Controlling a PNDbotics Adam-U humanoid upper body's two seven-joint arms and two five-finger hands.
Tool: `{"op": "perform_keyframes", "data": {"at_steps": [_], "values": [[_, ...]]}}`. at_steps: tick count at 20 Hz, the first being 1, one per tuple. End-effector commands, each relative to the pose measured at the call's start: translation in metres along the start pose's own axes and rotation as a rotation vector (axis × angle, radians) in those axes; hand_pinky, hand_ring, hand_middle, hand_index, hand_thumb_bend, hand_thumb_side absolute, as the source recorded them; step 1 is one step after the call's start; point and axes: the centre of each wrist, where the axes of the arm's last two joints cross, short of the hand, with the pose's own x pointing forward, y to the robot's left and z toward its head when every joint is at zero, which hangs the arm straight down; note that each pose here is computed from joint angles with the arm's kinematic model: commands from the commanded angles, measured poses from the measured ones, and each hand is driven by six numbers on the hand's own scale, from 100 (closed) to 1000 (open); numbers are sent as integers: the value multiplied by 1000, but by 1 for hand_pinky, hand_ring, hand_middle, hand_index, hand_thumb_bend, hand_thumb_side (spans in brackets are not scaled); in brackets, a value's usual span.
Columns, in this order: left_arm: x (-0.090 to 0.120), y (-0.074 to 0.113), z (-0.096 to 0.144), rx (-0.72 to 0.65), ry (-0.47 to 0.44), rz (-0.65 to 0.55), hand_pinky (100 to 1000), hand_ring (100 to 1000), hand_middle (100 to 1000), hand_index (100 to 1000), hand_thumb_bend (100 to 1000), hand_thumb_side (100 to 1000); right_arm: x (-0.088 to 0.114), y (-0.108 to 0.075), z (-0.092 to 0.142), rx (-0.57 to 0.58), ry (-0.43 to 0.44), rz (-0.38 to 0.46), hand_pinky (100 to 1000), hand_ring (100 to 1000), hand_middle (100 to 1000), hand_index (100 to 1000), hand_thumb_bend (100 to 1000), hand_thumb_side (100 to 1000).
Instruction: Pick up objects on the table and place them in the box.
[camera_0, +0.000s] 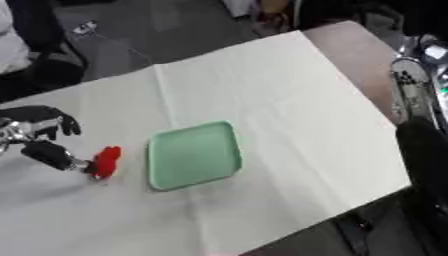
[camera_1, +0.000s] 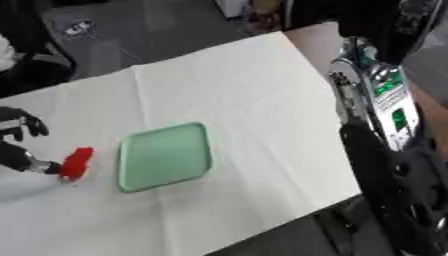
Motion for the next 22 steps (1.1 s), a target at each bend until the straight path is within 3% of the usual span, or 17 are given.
{"op": "perform_keyframes", "data": {"at_steps": [1,7,14,22], "values": [[-2,8,2,0,0,-34,584,714,797,861,669,586,2,1,-10,17,-29,-6,516,506,451,465,254,329],[-2,1,-7,30,-35,-29,623,785,887,895,647,604,2,2,-11,17,-29,-10,517,506,451,465,252,330],[-6,-13,-19,41,-55,-3,630,797,903,927,641,609,1,3,-12,17,-31,-16,517,506,451,465,252,330],[-3,-14,-27,55,-61,1,625,793,905,941,646,598,1,3,-12,19,-30,-20,517,506,450,465,251,328]]}}
